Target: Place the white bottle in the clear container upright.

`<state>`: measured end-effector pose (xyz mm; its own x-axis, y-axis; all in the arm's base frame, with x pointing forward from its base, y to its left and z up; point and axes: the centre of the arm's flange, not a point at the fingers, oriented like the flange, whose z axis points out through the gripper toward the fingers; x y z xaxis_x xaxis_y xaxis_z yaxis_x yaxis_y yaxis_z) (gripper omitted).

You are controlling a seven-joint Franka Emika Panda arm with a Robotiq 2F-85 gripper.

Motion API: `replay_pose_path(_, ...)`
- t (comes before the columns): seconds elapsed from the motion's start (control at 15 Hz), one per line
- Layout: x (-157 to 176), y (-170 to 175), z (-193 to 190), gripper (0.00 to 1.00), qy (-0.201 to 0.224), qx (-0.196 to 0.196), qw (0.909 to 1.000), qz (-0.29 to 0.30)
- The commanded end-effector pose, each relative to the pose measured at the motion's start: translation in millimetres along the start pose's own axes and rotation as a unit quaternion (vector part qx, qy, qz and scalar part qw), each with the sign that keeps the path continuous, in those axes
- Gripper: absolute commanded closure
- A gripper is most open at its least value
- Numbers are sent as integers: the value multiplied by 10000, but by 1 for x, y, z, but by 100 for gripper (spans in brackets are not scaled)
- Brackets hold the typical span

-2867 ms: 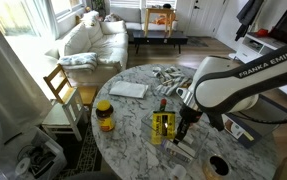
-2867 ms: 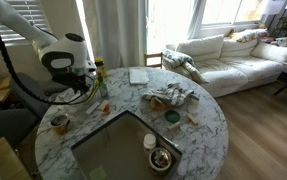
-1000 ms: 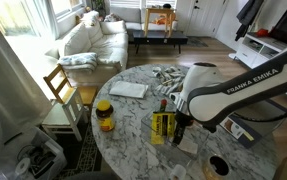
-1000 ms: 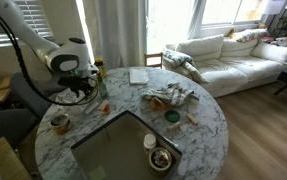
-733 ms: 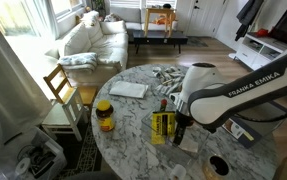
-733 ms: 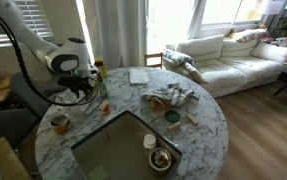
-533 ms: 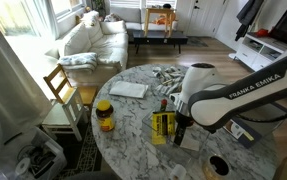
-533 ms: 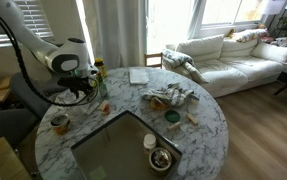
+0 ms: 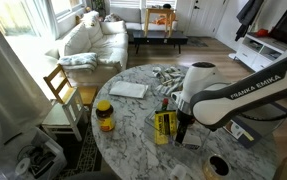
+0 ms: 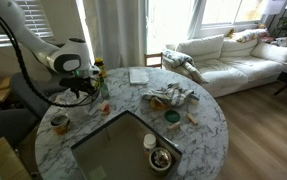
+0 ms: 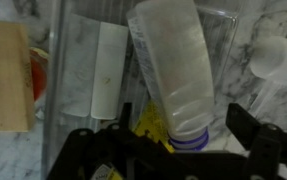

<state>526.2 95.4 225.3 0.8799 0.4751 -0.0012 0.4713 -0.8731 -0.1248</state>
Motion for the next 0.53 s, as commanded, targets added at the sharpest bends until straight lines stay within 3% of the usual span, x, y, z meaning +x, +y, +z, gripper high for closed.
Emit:
replay_pose_path(0.0, 1, -1, 4, 36, -104, -47, 9999, -111)
replay_pose_path(0.33, 3, -6, 2, 76, -123, -100, 9994, -320)
replay_pose_path(0.47, 2, -5, -2, 80, -114, -132, 9992, -368)
